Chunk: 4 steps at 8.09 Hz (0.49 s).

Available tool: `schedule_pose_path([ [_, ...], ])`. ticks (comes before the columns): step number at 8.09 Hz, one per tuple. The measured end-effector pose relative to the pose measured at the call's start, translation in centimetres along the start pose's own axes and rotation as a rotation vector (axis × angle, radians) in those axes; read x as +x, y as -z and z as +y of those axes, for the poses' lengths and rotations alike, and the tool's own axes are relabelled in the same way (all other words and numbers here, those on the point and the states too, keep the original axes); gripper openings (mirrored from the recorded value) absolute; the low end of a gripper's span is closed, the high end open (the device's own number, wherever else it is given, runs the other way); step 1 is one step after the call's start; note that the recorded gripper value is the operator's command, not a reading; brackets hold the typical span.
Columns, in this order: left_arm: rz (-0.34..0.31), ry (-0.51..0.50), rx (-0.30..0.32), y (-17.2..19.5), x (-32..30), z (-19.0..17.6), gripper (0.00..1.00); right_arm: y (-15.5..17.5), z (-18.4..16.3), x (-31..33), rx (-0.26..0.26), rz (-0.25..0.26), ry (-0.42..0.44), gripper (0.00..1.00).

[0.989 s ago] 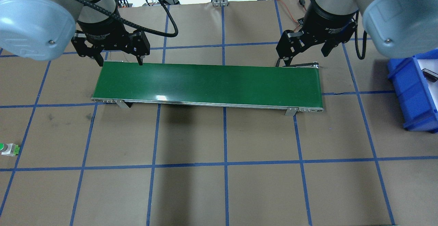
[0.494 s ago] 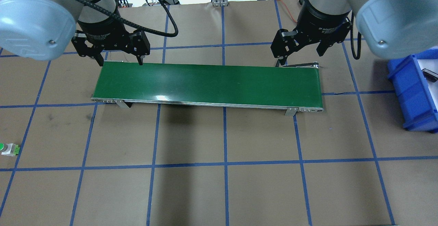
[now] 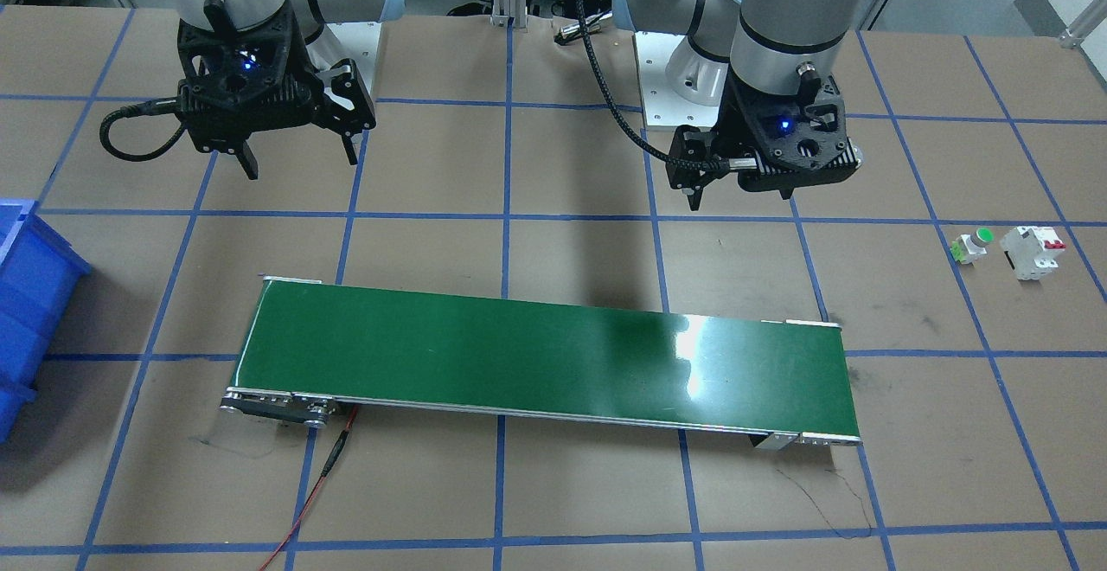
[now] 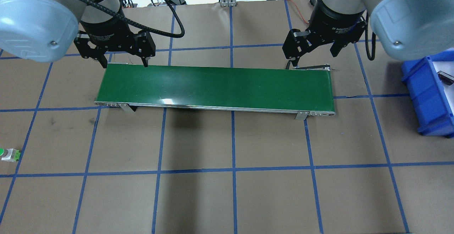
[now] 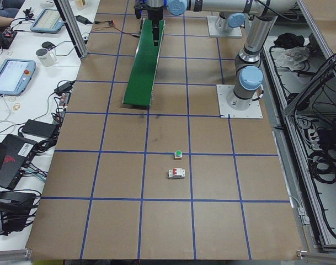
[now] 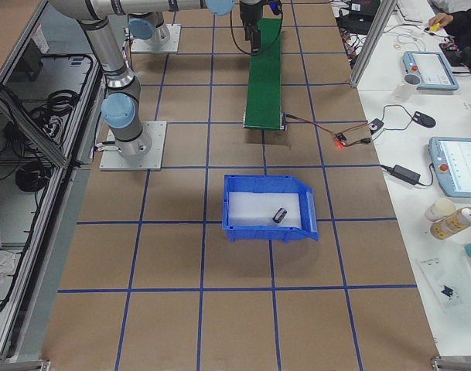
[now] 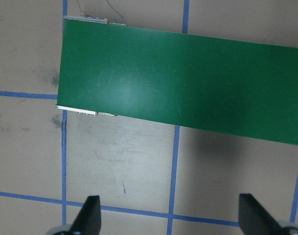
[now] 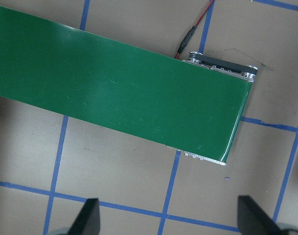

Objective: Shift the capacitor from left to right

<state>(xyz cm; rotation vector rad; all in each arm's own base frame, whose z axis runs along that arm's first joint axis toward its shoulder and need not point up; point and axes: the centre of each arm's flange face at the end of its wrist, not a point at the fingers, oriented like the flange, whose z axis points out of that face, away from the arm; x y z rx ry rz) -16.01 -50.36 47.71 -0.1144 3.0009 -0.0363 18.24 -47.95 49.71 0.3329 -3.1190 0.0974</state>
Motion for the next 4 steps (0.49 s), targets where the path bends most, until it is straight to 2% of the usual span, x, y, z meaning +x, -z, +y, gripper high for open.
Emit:
schedule_pose_path([
  [4,0.0,0.0,0.001,0.06,0.0,-0.02,1.0,0.08,-0.18,0.24,0.005,0.003,0.002,1.0],
])
